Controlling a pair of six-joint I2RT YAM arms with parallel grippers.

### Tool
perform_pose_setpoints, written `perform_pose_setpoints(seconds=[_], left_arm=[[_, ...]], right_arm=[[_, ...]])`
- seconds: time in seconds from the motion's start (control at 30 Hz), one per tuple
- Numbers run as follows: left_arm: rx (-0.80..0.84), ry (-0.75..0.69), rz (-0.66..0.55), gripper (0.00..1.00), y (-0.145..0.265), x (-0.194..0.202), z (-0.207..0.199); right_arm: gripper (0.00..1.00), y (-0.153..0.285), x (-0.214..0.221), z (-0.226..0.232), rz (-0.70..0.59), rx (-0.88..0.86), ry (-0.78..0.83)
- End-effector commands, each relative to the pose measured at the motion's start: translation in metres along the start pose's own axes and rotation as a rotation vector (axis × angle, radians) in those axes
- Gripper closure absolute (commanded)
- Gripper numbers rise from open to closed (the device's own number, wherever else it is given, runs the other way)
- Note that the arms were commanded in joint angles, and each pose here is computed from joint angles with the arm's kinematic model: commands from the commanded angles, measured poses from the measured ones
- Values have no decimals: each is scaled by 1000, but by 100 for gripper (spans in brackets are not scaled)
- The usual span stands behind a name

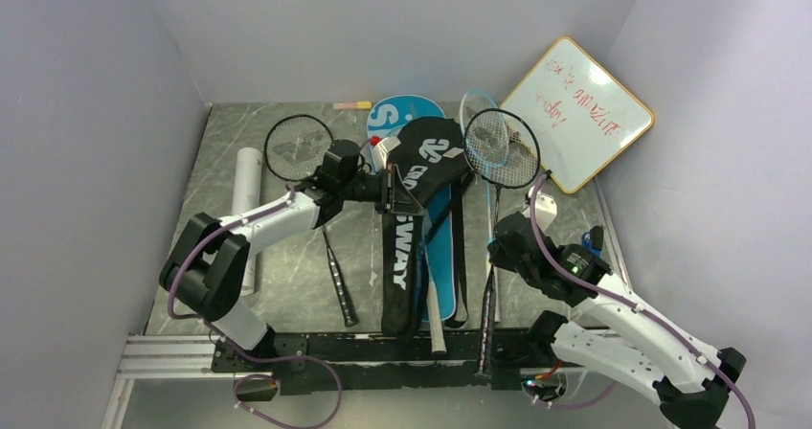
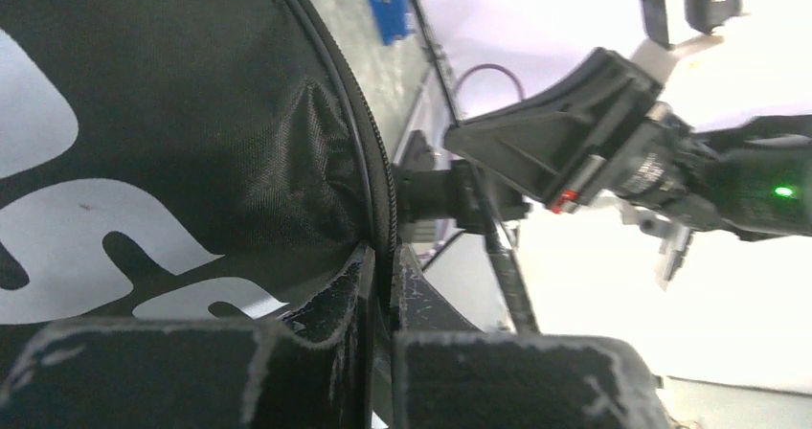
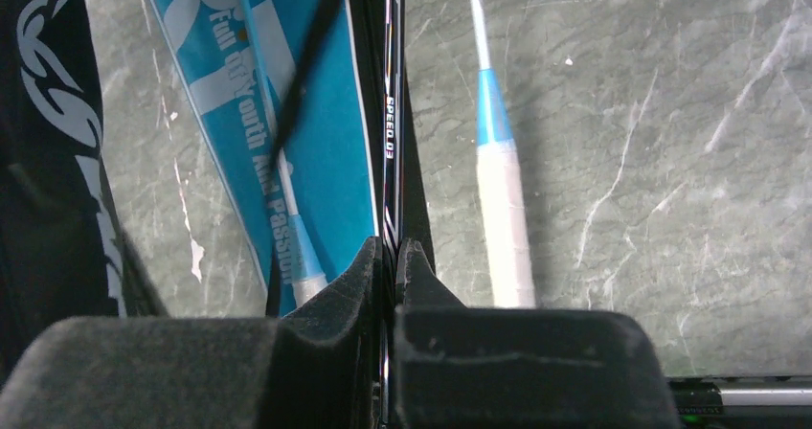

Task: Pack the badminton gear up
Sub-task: Adjust the racket bag at the center of the board.

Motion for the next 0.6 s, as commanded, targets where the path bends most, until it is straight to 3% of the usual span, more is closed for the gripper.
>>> perform_pose_setpoints(seconds=[0.0,0.1,0.37,0.47,0.57], left_arm=[[194,-78,24,95,9,-8,-46],[42,-153,19,95,15,-15,-43],[-851,-327,-104,95,88,-55,1],[-991,-367,-158,95,109,-69,-3],[-945,-405,-184,95,109,-77,-17]], right_arm=[[100,10,-19,7,-74,-31,-49],[100,10,-19,7,-74,-28,-49],[100,7,-19,7,-84,-23,-49],[100,7,-20,9,-85,-23,-51],[100,7,-20,9,-84,-25,-50]])
Point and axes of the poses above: each gripper's point midway between its finger pads, its own y axis back along the fingers, its own z axis along the line the jaws close on, x = y × z, the point moved 5 cm from there along y, back along the fingers, and after that the axes turned 1 degree about -y, right-handed, at the moved point
